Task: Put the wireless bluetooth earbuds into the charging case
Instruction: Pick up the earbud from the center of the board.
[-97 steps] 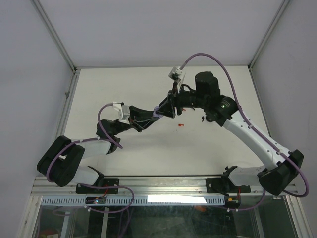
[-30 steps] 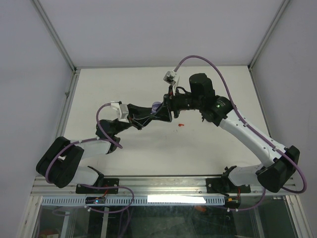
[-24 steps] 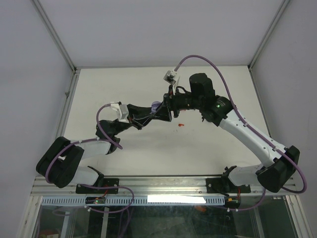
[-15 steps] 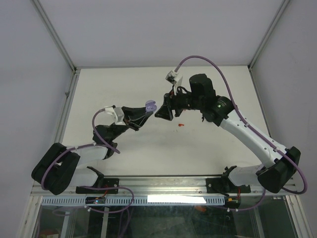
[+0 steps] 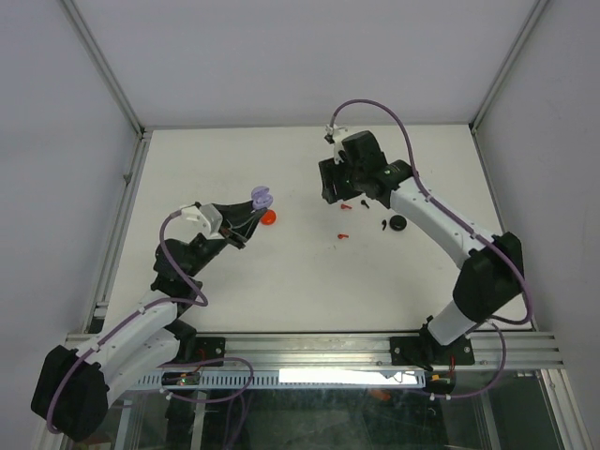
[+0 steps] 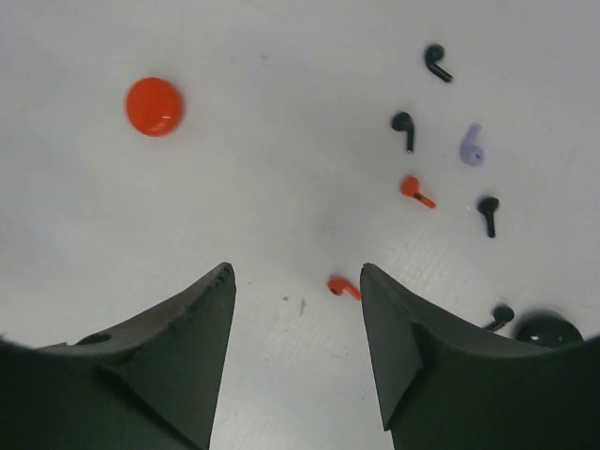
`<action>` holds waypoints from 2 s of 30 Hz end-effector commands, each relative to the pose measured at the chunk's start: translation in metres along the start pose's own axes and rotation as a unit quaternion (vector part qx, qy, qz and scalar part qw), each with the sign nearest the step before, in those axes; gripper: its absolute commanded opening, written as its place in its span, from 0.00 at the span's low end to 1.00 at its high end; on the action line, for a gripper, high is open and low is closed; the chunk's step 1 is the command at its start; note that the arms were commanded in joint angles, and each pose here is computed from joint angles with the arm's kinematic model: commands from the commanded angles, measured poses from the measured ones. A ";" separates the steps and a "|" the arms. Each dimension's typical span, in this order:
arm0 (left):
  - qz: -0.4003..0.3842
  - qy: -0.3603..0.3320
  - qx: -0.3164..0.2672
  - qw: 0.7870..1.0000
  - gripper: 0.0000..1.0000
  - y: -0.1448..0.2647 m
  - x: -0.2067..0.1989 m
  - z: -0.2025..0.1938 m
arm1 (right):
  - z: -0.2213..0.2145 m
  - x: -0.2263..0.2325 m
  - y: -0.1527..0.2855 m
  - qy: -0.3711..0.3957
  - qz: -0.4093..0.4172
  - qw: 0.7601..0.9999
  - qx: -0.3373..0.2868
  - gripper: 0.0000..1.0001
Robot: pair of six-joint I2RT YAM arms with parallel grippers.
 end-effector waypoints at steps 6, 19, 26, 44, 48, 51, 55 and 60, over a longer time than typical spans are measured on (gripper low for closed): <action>0.016 -0.061 0.096 0.993 0.00 0.004 0.015 -0.008 | 0.008 -0.059 -0.063 -0.031 -0.159 0.986 0.025 0.56; 0.007 -0.085 0.129 0.988 0.00 0.008 0.021 -0.013 | 0.009 -0.127 -0.148 -0.082 -0.171 0.981 0.040 0.39; 0.023 -0.104 0.137 0.985 0.00 0.011 0.026 -0.012 | 0.002 -0.136 -0.171 -0.094 -0.149 0.983 0.060 0.34; 0.006 -0.102 0.141 0.985 0.00 0.010 0.025 -0.013 | -0.024 -0.115 -0.167 -0.059 -0.058 0.987 0.136 0.29; 0.002 -0.098 0.143 0.985 0.00 0.010 0.024 -0.014 | -0.026 -0.112 -0.159 -0.047 -0.063 0.985 0.154 0.29; -0.002 -0.095 0.144 0.985 0.00 0.009 0.023 -0.016 | -0.028 -0.110 -0.150 -0.044 -0.074 0.983 0.163 0.28; -0.006 -0.093 0.144 0.985 0.00 0.009 0.023 -0.015 | -0.022 -0.106 -0.136 -0.035 -0.096 0.982 0.157 0.28; -0.007 -0.093 0.143 0.985 0.00 0.009 0.023 -0.015 | -0.011 -0.104 -0.127 -0.043 -0.124 0.984 0.120 0.29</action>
Point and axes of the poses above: each gripper's point midway between its finger pads, its own y axis back along the fingers, its own x axis along the line the jaws close on, z = x × y, the point moved 10 cm from there along y, back along the fingers, and after that the axes turned 2 degrees about -y, right-handed, at the moved point
